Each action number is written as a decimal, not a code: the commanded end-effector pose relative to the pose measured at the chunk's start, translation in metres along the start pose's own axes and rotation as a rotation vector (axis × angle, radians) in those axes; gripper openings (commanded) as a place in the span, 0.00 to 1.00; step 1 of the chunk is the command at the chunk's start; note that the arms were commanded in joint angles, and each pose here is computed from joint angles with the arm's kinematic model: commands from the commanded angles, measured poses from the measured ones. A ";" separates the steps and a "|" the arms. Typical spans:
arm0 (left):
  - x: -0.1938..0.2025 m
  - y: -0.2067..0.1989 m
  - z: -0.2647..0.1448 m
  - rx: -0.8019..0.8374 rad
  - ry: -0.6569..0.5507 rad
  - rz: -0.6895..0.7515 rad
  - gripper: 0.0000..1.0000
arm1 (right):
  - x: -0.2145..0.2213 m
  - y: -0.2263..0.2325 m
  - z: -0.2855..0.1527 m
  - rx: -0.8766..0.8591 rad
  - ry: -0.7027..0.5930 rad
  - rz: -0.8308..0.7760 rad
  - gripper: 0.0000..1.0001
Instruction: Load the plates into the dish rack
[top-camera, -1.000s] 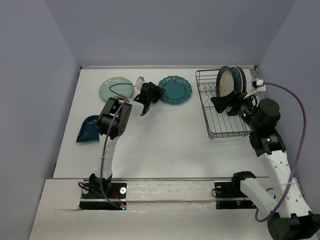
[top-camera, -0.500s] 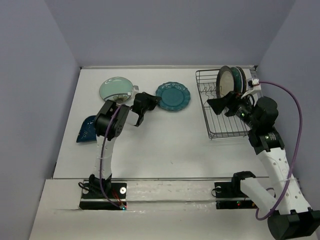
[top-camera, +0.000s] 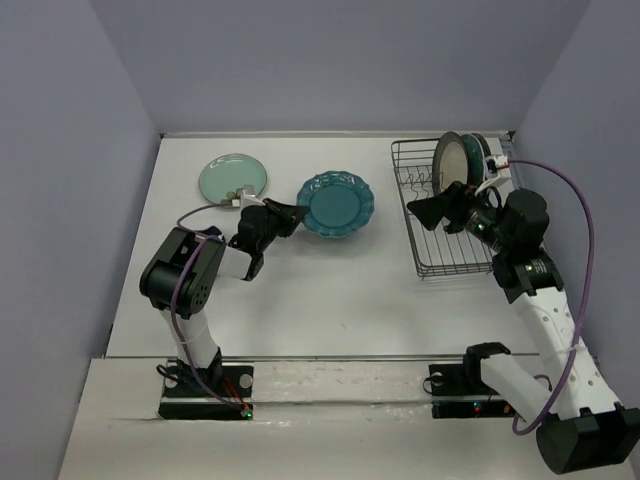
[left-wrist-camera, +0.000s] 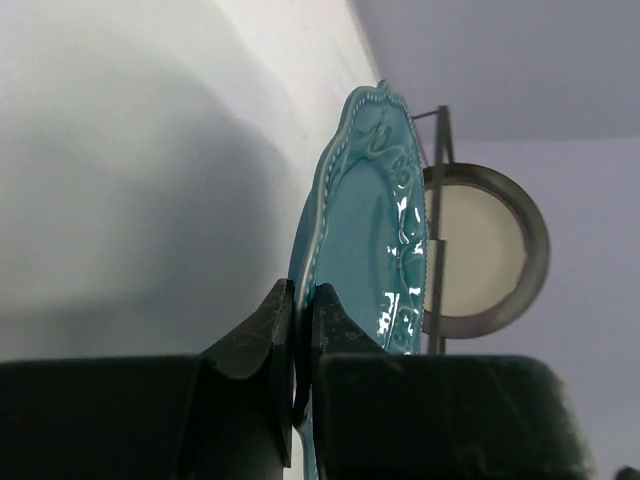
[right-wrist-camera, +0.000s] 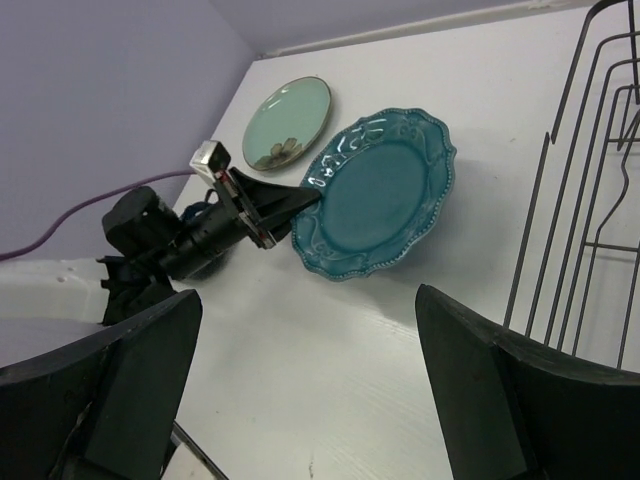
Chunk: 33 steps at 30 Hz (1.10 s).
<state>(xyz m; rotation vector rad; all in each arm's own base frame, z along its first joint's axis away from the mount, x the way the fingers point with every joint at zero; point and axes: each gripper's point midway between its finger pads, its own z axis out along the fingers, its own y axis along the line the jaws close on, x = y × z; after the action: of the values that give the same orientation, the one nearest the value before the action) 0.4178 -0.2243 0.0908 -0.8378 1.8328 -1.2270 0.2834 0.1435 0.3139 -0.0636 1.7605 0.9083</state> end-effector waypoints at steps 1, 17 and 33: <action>-0.027 -0.170 -0.061 0.560 -0.064 -0.001 0.06 | 0.001 0.004 0.005 -0.035 0.002 0.001 0.93; -0.023 -0.228 -0.147 0.643 -0.024 0.103 0.06 | -0.006 0.009 0.032 -0.085 0.027 0.087 0.96; 0.019 -0.246 -0.154 0.673 0.107 0.180 0.06 | 0.004 0.041 0.045 -0.277 0.062 0.130 0.97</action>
<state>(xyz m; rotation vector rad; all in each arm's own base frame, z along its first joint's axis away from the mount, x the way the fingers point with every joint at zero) 0.3252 -0.2338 0.2737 -0.4269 1.6182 -1.4796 0.2959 0.1877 0.3235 -0.1199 1.7306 1.1852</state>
